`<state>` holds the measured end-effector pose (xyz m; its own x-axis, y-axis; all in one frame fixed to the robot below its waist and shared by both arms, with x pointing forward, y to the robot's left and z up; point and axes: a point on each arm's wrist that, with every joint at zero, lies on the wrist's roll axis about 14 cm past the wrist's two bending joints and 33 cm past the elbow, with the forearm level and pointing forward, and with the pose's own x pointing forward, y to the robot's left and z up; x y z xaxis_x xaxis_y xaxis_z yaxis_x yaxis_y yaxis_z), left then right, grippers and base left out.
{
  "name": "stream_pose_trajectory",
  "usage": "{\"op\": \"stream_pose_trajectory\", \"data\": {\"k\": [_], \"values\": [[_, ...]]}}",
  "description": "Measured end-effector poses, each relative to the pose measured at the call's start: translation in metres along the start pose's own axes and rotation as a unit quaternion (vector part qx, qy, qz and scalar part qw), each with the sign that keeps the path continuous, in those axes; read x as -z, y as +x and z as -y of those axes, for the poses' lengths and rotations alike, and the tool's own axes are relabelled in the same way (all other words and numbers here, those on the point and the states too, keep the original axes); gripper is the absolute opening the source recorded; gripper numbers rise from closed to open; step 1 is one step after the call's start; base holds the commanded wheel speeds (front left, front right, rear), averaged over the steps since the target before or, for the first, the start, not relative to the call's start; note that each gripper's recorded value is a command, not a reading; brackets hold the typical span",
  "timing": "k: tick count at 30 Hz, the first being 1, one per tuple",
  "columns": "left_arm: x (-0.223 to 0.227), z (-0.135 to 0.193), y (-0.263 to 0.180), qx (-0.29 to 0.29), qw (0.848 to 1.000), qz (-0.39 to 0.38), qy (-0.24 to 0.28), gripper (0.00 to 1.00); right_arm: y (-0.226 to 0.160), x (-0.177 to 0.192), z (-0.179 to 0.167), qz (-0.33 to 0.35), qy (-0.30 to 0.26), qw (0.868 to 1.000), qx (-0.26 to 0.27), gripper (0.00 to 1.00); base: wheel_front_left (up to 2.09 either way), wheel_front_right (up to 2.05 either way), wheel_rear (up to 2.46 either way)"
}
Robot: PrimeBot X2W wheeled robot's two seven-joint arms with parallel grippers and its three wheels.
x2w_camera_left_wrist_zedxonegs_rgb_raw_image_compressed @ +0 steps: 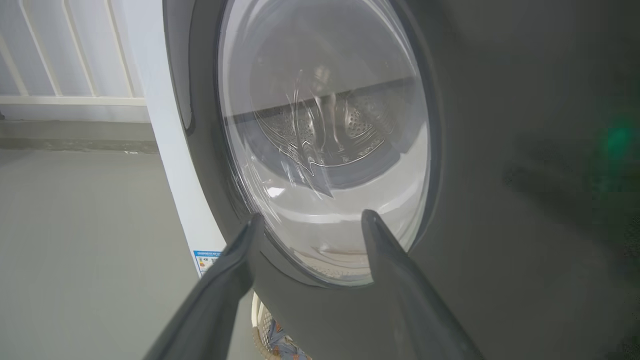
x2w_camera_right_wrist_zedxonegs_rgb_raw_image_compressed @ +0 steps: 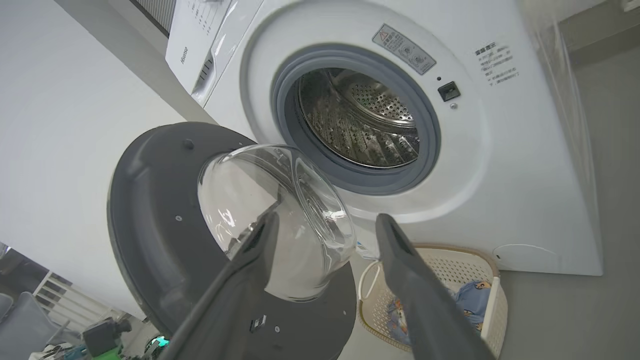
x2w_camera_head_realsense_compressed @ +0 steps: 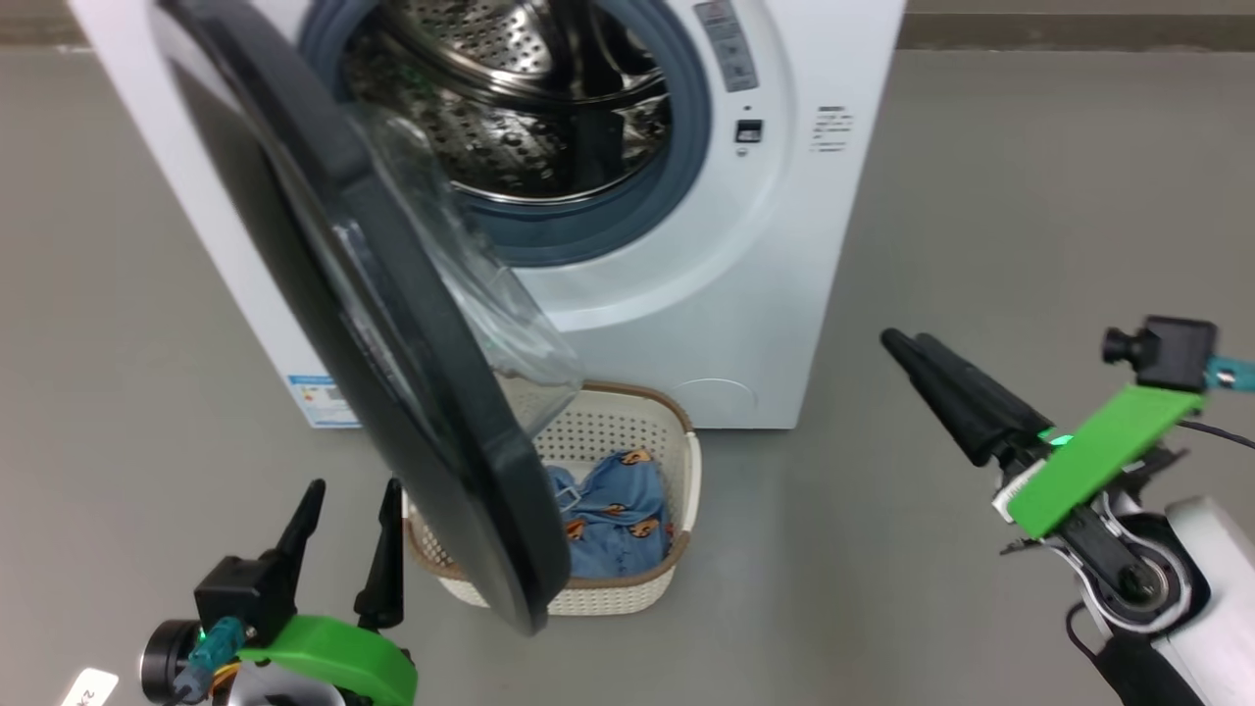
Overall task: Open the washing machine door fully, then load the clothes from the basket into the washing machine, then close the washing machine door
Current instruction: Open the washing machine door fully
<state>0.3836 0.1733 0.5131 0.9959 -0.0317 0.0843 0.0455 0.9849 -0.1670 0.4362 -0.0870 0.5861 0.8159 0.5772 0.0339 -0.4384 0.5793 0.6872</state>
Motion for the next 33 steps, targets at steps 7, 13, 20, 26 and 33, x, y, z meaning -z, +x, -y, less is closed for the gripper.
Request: {"op": "stream_pose_trajectory", "data": {"k": [7, 13, 20, 26, 33], "values": [[0.0, 0.014, 0.007, 0.019, 1.0, 0.001, -0.003, 1.0, -0.04, -0.026, 0.029, 0.096, -0.101, 0.989, 0.055, 1.0, 0.0, 0.0, 0.0], [0.003, 0.018, 0.006, 0.023, 1.0, -0.001, -0.005, 1.0, -0.07, -0.039, 0.052, 0.154, -0.194, 0.964, 0.101, 1.0, 0.0, 0.0, 0.0], [0.005, 0.018, 0.006, 0.022, 1.0, -0.002, -0.007, 1.0, -0.089, -0.038, 0.078, 0.162, -0.269, 0.936, 0.158, 1.0, 0.0, 0.0, 0.0], [0.003, 0.016, 0.006, 0.019, 1.0, 0.0, -0.007, 1.0, -0.097, -0.033, 0.088, 0.162, -0.298, 0.921, 0.191, 1.0, 0.0, 0.0, 0.0], [0.003, 0.014, 0.006, 0.015, 1.0, 0.0, -0.008, 1.0, -0.096, -0.033, 0.089, 0.169, -0.302, 0.916, 0.201, 1.0, 0.0, 0.0, 0.0]]}}
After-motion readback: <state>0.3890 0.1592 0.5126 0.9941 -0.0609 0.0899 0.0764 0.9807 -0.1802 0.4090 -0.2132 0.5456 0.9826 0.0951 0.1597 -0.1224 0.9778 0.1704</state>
